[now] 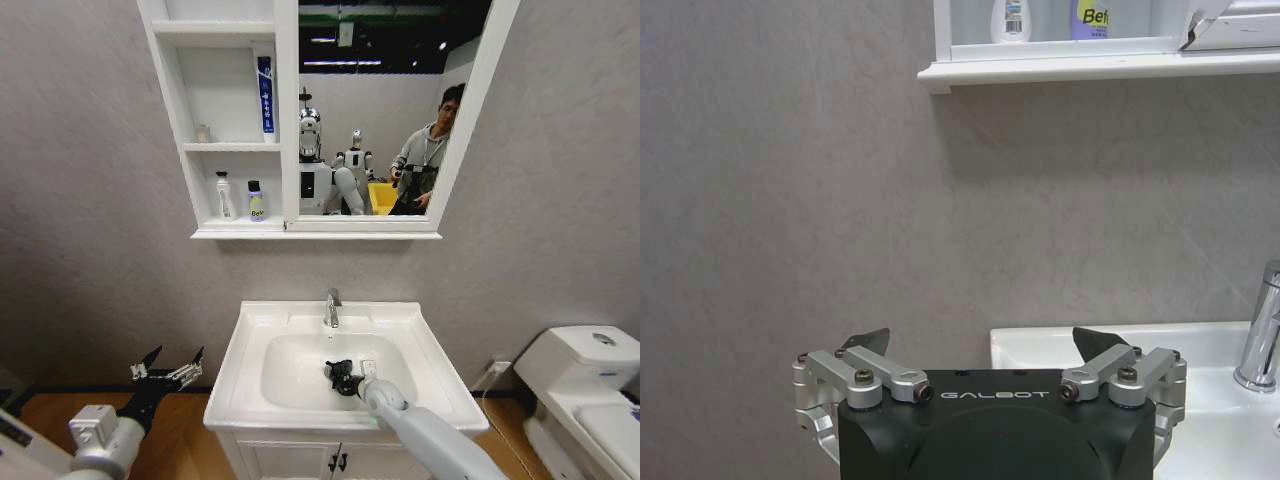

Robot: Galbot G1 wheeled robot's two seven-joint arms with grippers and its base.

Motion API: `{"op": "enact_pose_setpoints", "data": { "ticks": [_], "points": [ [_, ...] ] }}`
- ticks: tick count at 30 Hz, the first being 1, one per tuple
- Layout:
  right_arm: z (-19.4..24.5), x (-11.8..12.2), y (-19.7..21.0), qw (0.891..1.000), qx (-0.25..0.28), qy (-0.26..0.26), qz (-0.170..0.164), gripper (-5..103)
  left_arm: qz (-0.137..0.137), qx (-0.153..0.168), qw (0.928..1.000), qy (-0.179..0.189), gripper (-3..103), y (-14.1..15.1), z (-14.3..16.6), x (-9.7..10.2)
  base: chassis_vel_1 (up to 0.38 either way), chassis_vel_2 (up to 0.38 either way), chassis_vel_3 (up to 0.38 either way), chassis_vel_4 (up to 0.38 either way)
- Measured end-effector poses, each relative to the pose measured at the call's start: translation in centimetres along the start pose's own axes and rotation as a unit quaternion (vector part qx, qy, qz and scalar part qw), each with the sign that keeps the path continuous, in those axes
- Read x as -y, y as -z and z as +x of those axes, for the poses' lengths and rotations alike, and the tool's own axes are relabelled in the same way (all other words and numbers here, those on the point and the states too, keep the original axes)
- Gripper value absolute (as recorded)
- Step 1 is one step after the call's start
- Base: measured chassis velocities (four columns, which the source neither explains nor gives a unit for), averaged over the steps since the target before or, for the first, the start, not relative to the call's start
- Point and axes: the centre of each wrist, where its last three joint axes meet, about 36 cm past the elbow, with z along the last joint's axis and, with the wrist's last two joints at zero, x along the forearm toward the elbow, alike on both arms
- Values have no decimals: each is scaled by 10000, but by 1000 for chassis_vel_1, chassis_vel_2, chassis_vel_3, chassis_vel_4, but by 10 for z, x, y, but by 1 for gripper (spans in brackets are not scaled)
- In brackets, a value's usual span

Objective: Move facial cleanser and shampoo from washbasin to cabinet, then wipe washbasin with towel.

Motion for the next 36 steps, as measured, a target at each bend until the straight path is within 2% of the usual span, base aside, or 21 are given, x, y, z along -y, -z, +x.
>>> {"op": "enact_pose_setpoints", "data": {
  "ticks": [1,4,5,6,8,10,12,13,15,16,17,20,22,23,24,25,28,29,31,33,36],
  "points": [
    [0,0,0,10000,0,0,0,3,0,0,10000,0,100,0,0,0,0,0,0,0],
    [-14,-33,7,9997,42,249,-77,3,0,1,10000,0,100,0,0,0,0,0,0,0],
    [-14,-33,7,9997,42,249,-77,3,0,1,10000,0,100,0,0,0,0,0,0,0],
    [-18,-49,8,9994,63,315,-129,3,0,0,10000,-1,100,0,0,0,0,0,0,0],
    [-19,-56,8,9994,66,308,-159,3,0,0,10000,0,100,0,0,0,0,0,0,0],
    [-19,-54,6,9995,56,260,-163,3,0,0,10000,0,100,0,0,0,0,0,0,0],
    [-14,-27,0,9999,52,19,-84,3,0,0,10000,1,100,0,0,0,0,0,0,0],
    [-14,-27,0,9999,52,19,-84,3,0,0,10000,1,100,0,0,0,0,0,0,0],
    [-9,-3,0,9998,95,-182,39,3,-1,0,10000,1,100,0,0,0,0,0,0,0],
    [-9,-3,0,9998,95,-182,39,3,-1,0,10000,1,100,0,0,0,0,0,0,0],
    [-6,7,1,9996,115,-229,114,3,0,0,10000,0,100,0,0,0,0,0,0,0],
    [-5,4,3,9996,125,-155,207,3,0,0,10000,0,100,0,0,0,0,0,0,0],
    [-12,-25,8,9996,126,118,233,3,0,0,10000,0,100,0,0,0,0,0,0,0],
    [-12,-25,8,9996,126,118,233,3,0,0,10000,0,100,0,0,0,0,0,0,0],
    [-19,-54,13,9989,138,384,213,3,0,0,10000,0,100,0,0,0,0,0,0,0],
    [-19,-54,13,9989,138,384,213,3,0,0,10000,0,100,0,0,0,0,0,0,0],
    [-34,-115,26,9948,280,966,177,3,0,0,10000,0,100,0,0,0,0,0,0,0],
    [-34,-115,26,9948,280,966,177,3,0,0,10000,0,100,0,0,0,0,0,0,0],
    [-40,-135,27,9926,367,1142,172,3,-1,0,10000,1,100,0,0,0,0,0,0,0],
    [-40,-143,27,9923,378,1168,162,3,0,0,10000,1,100,0,0,0,0,0,0,0],
    [-39,-145,24,9932,380,1095,125,3,-1,0,10000,0,100,0,0,0,0,0,0,0]
  ]
}}
